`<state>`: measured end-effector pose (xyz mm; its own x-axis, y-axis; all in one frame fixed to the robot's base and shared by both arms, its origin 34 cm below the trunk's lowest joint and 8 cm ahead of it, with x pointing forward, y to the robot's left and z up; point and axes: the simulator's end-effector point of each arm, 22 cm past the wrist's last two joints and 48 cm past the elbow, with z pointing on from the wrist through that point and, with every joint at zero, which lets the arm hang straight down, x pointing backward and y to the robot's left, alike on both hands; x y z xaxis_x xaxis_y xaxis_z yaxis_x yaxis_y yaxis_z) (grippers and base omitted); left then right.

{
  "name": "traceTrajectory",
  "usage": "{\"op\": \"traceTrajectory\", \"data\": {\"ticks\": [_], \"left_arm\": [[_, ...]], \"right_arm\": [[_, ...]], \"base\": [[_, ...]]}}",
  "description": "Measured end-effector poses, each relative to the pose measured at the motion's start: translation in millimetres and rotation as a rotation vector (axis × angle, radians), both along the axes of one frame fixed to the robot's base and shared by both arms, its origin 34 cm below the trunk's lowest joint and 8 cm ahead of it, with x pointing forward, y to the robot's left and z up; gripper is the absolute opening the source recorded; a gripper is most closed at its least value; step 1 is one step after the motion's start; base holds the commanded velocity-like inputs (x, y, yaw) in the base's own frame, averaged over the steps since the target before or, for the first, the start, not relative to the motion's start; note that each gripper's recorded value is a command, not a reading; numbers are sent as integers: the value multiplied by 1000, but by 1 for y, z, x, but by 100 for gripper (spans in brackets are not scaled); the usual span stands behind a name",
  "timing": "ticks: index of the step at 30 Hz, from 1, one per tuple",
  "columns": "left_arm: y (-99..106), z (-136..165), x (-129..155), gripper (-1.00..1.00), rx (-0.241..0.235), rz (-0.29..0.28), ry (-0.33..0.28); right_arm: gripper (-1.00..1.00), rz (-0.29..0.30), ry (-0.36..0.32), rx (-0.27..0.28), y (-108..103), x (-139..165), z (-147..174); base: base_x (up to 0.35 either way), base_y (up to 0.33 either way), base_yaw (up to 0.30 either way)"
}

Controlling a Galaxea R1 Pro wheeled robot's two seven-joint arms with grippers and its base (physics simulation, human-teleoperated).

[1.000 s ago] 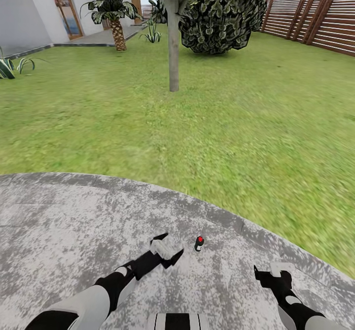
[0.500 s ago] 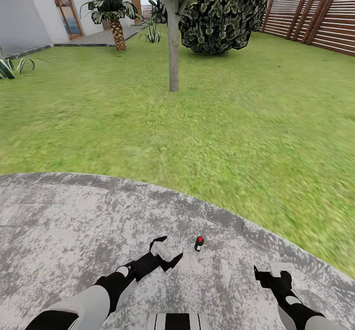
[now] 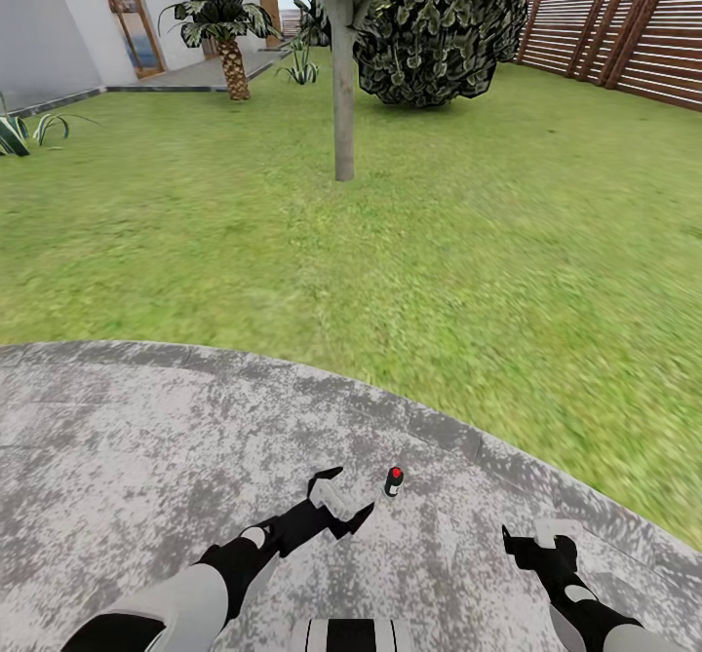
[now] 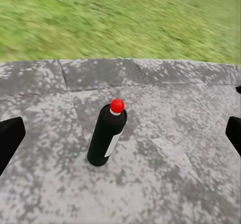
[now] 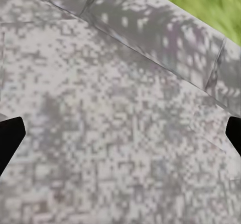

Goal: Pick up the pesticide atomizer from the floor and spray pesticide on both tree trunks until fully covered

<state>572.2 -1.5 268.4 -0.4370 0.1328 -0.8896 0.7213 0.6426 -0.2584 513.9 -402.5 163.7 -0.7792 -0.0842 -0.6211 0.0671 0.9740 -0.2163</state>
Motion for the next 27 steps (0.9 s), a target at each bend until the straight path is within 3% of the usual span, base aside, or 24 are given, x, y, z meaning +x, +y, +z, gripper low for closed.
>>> {"op": "traceTrajectory", "data": {"ticks": [6,10,27], "left_arm": [[-3,1,0,100,-2,-4,-2],[-16,6,-2,100,-19,-13,-3],[-16,14,10,100,-22,-8,-35]], "right_arm": [[100,1,0,0,0,0,0],[100,1,0,0,0,0,0],[100,1,0,3,2,0,0]], "base": [[0,0,0],[0,0,0],[0,0,0]]}}
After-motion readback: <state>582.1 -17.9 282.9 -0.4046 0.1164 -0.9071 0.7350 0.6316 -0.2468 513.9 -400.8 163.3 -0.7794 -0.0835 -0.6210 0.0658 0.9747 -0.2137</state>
